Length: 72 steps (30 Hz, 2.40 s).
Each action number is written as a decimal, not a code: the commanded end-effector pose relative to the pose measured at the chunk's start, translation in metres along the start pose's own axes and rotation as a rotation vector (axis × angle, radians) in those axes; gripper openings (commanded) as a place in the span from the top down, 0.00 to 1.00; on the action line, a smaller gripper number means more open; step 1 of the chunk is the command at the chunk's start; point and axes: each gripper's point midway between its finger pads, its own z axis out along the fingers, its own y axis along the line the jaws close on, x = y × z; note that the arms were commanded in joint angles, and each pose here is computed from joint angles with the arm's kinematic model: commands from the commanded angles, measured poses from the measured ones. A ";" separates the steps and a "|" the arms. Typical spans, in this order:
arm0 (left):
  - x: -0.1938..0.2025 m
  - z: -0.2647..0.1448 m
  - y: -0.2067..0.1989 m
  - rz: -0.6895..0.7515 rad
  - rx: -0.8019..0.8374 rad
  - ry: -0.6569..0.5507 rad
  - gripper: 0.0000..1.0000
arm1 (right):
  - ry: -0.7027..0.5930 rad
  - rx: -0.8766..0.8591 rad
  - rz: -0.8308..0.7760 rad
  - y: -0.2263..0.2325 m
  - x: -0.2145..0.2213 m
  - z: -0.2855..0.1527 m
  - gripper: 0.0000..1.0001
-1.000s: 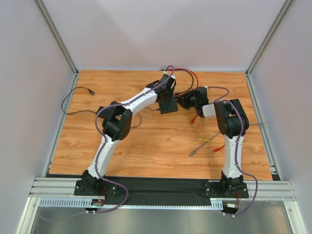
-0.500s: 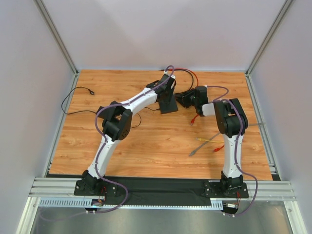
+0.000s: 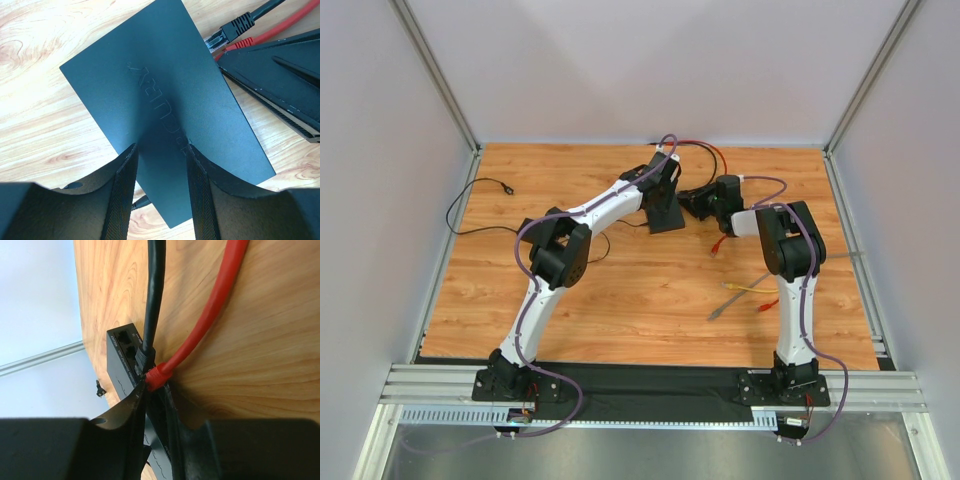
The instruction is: Pull the plug from the switch port
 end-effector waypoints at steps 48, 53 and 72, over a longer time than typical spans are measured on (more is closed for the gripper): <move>0.047 0.020 0.000 0.036 0.008 0.158 0.47 | -0.171 0.112 0.118 -0.052 -0.022 -0.030 0.96; 0.046 0.018 0.000 0.035 0.015 0.149 0.47 | -0.170 0.130 0.028 -0.042 -0.024 -0.038 0.87; 0.043 0.016 -0.009 0.026 0.064 0.128 0.46 | -0.200 0.126 0.027 -0.042 -0.079 -0.039 0.61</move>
